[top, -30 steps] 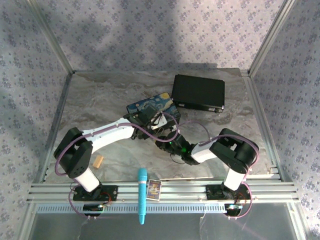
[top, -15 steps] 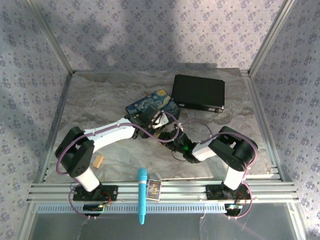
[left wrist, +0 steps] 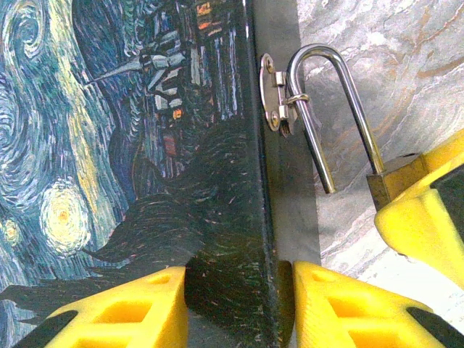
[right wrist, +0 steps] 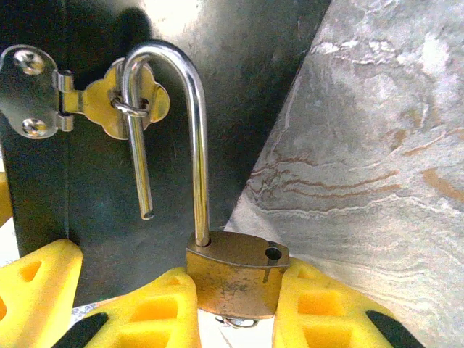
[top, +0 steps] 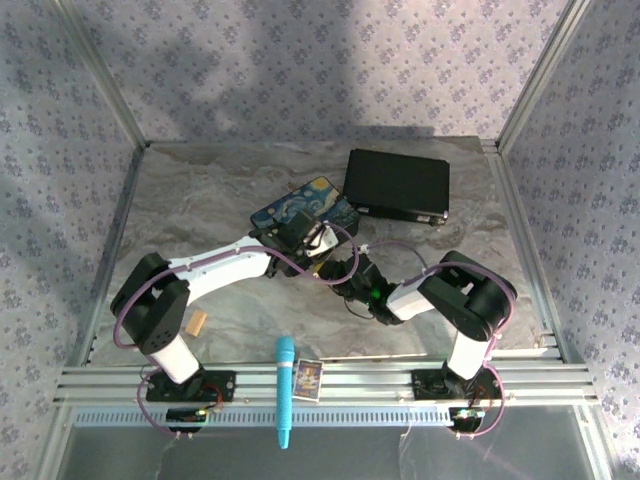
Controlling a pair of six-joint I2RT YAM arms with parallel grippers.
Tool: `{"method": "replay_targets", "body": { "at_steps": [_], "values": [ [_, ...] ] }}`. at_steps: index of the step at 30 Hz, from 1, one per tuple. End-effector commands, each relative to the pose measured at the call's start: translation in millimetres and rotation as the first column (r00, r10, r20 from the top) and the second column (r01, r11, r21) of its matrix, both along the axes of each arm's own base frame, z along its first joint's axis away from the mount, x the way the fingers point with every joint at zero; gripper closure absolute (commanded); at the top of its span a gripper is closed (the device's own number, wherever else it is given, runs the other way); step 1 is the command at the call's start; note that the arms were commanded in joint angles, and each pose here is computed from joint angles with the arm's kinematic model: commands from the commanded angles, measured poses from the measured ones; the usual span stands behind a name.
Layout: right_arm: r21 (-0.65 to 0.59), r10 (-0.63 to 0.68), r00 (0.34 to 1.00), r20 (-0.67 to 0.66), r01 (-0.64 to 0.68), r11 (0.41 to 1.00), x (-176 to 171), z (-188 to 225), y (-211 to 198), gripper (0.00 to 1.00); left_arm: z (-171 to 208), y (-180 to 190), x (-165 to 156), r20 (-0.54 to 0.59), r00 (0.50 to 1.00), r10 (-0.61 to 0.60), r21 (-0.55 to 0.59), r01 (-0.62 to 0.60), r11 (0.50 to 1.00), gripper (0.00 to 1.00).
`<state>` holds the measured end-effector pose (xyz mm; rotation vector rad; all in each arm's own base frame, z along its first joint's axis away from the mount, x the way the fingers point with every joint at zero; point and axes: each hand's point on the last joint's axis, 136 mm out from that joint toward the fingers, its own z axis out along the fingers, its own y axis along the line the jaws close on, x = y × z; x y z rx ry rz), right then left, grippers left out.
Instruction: Unlock the padlock with the key
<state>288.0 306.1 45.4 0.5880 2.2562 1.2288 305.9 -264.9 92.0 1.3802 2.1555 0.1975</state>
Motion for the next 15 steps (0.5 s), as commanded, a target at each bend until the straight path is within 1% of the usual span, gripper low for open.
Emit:
{"method": "replay_targets", "body": {
  "at_steps": [1,6,10,15],
  "values": [
    [0.032,-0.177,0.984,0.032,0.176,0.984,30.6,8.6,-30.0,0.86,-77.3,45.9,-73.3,-0.351,0.936,-0.014,0.199,0.089,0.976,0.62],
    [-0.01,-0.184,0.983,0.024,0.184,0.983,27.8,8.4,-38.4,0.86,-77.6,48.2,-73.3,-0.347,0.938,-0.008,0.208,0.085,0.974,0.62],
    [-0.017,-0.192,0.981,0.026,0.192,0.981,28.5,8.7,-45.6,0.86,-78.2,48.1,-73.1,-0.346,0.938,-0.005,0.207,0.081,0.975,0.62],
    [-0.046,-0.145,0.989,0.028,0.146,0.988,27.8,5.3,-37.3,0.85,-77.1,47.5,-71.3,-0.34,0.94,0.001,0.201,0.071,0.977,0.62]
  ]
}}
